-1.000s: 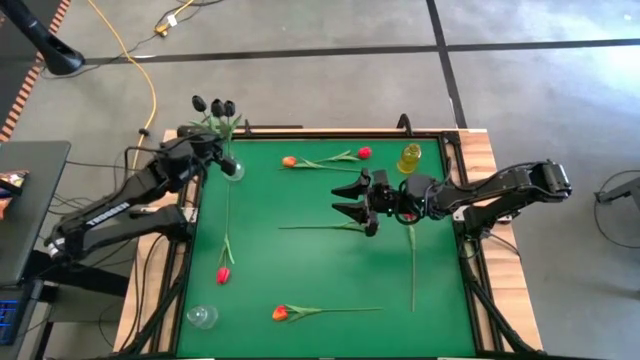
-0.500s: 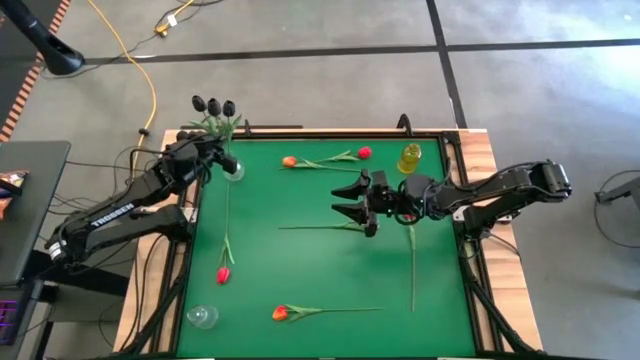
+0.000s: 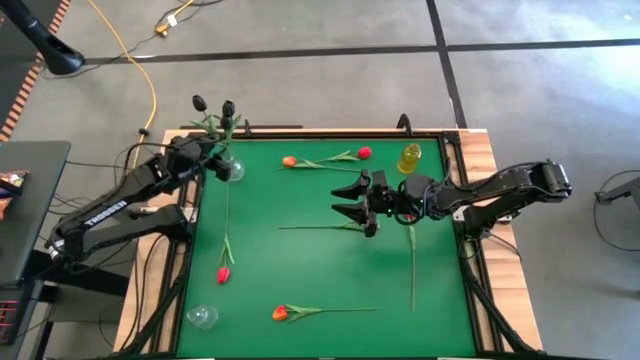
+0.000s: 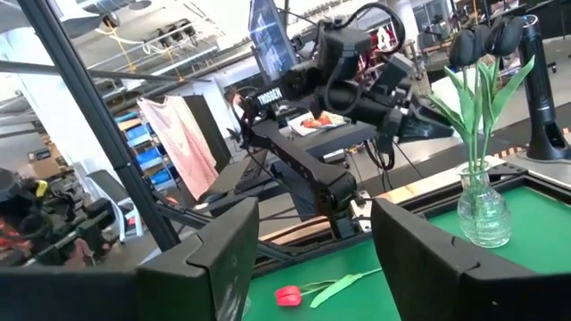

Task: Sort flowers into vase by color
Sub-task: Put the middle orange flower into the yellow vase

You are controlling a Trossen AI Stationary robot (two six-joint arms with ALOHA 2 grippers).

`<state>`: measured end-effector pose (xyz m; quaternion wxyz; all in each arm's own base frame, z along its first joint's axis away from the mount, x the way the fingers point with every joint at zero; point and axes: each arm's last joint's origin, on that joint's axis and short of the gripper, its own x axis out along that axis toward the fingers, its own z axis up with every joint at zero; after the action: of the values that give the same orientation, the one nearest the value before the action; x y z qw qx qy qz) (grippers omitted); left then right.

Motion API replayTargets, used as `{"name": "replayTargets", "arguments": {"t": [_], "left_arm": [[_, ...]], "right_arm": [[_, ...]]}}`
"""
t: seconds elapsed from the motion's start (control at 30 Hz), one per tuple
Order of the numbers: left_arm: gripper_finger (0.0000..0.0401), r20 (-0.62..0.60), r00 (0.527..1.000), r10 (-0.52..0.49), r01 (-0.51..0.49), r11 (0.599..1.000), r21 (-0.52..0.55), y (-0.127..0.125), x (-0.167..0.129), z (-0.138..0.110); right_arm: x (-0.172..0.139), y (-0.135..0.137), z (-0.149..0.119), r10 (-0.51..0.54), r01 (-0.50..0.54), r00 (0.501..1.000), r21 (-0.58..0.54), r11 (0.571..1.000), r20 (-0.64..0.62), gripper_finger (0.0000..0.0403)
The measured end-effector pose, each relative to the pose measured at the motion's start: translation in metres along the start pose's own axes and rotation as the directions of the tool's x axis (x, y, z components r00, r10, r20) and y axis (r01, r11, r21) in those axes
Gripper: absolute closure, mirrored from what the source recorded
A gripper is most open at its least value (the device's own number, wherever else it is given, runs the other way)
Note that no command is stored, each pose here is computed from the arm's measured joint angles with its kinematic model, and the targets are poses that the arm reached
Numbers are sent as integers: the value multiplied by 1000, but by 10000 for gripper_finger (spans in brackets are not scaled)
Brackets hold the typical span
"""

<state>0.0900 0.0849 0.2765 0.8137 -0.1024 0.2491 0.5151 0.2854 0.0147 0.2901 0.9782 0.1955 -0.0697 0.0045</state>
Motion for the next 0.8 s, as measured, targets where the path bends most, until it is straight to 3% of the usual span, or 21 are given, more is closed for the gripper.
{"name": "replayTargets", "arguments": {"t": [0.1, 0.23, 0.4, 0.53, 0.63, 0.8], "left_arm": [[237, -65, 998, -23, 23, 1000, -10, 2, -9, 7], [236, -143, 975, -171, 167, 985, -43, -1, -17, 16], [236, -195, 893, -406, 400, 914, -72, -9, -20, 20], [236, -216, 826, -520, 518, 852, -71, -14, -22, 19], [236, -232, 805, -546, 547, 834, -66, -16, -24, 17], [236, -225, 814, -536, 540, 840, -51, -17, -24, 18]], "right_arm": [[0, -1, 1, -5, 5, 1000, -1, 1000, 3, 159], [0, -4, 2, -15, 15, 1000, -2, 1000, 7, 159], [0, -4, 1, -4, 4, 1000, -4, 1000, -1, 159], [2, -4, 1, 68, -69, 988, 1, 998, -135, 159], [6, -1, 6, 12, -9, 947, 10, 1000, -322, 159], [9, 5, 8, -97, 104, 797, -23, 994, -596, 159]]}}
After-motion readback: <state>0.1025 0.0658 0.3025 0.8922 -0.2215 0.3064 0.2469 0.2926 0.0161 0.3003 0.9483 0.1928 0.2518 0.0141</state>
